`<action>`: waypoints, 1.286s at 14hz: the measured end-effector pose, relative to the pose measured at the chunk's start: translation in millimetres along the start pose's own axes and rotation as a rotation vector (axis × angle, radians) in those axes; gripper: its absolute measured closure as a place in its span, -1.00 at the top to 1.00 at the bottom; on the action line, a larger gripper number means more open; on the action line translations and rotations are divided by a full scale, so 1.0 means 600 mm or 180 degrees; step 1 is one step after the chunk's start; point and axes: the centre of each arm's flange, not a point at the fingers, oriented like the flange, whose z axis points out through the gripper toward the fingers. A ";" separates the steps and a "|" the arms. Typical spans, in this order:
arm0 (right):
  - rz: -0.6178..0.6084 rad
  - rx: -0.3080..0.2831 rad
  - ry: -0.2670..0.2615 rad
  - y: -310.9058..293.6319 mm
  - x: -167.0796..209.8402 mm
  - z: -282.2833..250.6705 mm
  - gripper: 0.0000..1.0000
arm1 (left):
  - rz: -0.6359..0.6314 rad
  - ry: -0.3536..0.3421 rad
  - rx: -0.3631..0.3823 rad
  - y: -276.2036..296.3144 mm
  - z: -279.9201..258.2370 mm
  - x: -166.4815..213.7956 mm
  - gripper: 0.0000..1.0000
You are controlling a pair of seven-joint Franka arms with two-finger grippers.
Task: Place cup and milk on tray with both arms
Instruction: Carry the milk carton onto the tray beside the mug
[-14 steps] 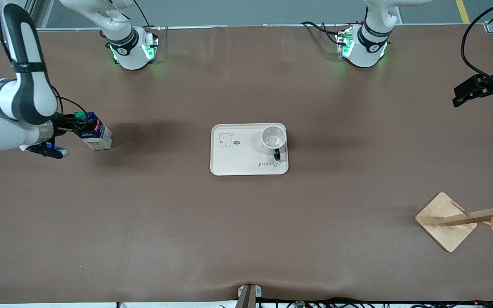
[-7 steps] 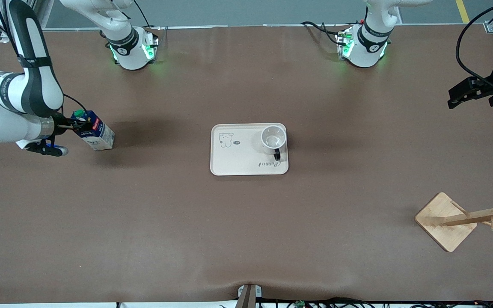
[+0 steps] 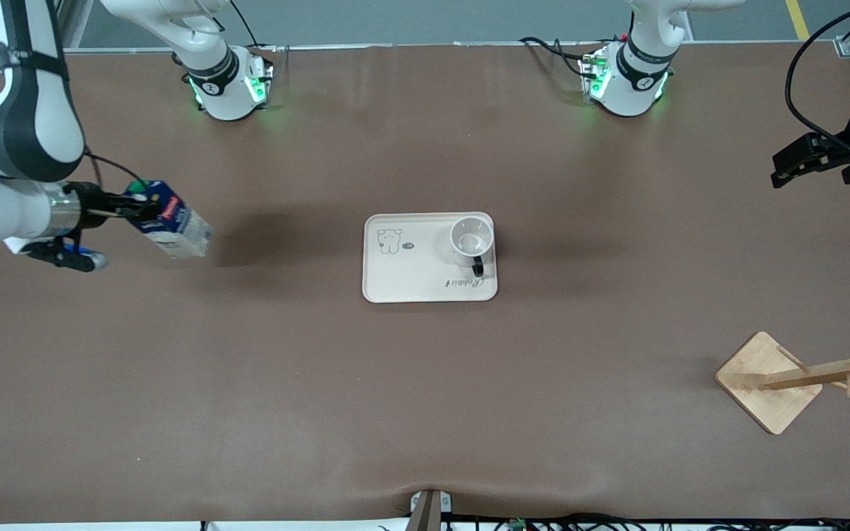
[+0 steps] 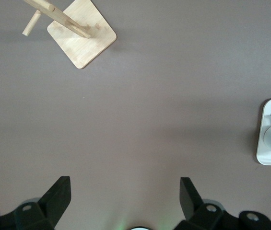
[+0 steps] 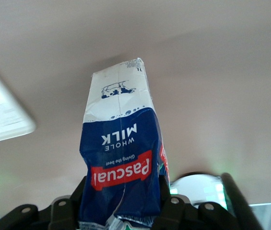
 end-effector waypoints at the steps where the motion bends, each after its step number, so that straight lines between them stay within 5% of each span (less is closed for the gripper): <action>1: -0.0027 0.0223 -0.0102 -0.061 -0.013 0.014 0.16 | 0.0001 0.0004 0.0000 0.000 0.000 0.000 1.00; 3: 0.0041 0.0393 -0.0183 -0.176 -0.030 0.056 0.16 | -0.0001 0.0004 0.0000 0.000 0.000 0.000 1.00; 7: 0.0216 0.0250 0.0014 -0.353 -0.051 0.174 0.16 | -0.0048 -0.0003 -0.0002 -0.014 0.002 0.001 1.00; 11: 0.0281 0.0234 -0.0201 -0.436 -0.061 0.295 0.16 | -0.0115 -0.0005 -0.0005 -0.033 0.003 0.001 1.00; 14: 0.0358 0.0248 -0.0026 -0.472 -0.064 0.325 0.16 | -0.0124 -0.0007 -0.0005 -0.035 0.004 0.001 1.00; 18: 0.0304 0.0004 0.0246 -0.481 -0.065 0.316 0.06 | -0.0147 -0.0010 -0.0006 -0.042 0.005 0.001 1.00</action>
